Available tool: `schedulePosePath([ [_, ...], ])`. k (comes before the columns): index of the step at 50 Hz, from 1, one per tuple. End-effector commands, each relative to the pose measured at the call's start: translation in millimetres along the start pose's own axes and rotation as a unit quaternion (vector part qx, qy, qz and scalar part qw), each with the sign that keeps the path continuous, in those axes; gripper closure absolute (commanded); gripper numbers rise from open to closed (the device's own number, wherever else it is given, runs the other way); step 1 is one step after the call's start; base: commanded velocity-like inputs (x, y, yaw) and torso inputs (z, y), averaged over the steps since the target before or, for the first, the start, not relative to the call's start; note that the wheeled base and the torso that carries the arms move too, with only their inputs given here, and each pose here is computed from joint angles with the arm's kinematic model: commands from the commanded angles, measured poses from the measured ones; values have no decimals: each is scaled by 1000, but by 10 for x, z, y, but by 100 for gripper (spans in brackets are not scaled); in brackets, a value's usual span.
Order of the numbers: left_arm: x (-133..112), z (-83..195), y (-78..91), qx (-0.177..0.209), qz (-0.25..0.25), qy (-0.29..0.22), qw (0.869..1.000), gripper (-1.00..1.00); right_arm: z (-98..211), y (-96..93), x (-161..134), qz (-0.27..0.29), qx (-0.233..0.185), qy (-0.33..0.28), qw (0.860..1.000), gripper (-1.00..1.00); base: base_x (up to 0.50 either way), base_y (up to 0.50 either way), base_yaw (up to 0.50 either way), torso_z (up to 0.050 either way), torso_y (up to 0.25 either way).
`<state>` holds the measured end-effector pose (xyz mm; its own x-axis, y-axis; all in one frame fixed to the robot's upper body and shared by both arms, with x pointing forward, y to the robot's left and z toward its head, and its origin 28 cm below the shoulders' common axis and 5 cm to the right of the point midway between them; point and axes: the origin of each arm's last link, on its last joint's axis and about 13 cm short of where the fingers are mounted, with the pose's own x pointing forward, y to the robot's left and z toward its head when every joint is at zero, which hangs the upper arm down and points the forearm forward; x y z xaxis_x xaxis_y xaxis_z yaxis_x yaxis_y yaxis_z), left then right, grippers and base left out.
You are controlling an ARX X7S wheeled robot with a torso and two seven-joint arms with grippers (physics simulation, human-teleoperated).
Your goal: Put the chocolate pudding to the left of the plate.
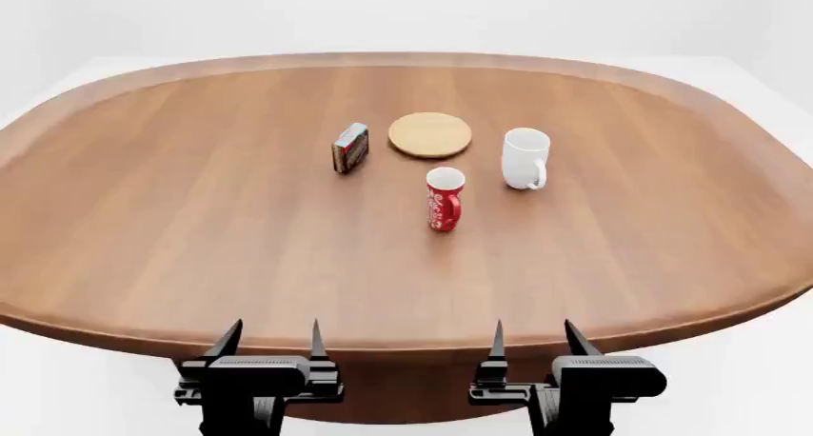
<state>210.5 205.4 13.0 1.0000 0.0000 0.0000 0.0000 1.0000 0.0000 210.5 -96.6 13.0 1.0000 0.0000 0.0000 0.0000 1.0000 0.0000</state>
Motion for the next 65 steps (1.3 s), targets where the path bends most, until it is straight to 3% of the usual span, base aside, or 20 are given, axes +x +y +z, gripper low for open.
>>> schedulePosePath([
  [1,-1,0,0,0,0,-1,1000,-100,-1,4,-2,1,0,-1,1000,-100,0,0,0,0,0],
  [11,-4,0,0,0,-1,-1,1000,-100,-6,-3,7,4,5,2,1000,-100,0,0,0,0,0],
  [58,4,-1,2,-4,-6,1,1000,-100,-4,-4,6,0,4,1,1000,-100,0,500,0,0,0],
  [65,0,0,3,-5,-6,0,1000,-100,-3,-5,9,-6,5,3,1000,-100,0,79,0,0,0],
])
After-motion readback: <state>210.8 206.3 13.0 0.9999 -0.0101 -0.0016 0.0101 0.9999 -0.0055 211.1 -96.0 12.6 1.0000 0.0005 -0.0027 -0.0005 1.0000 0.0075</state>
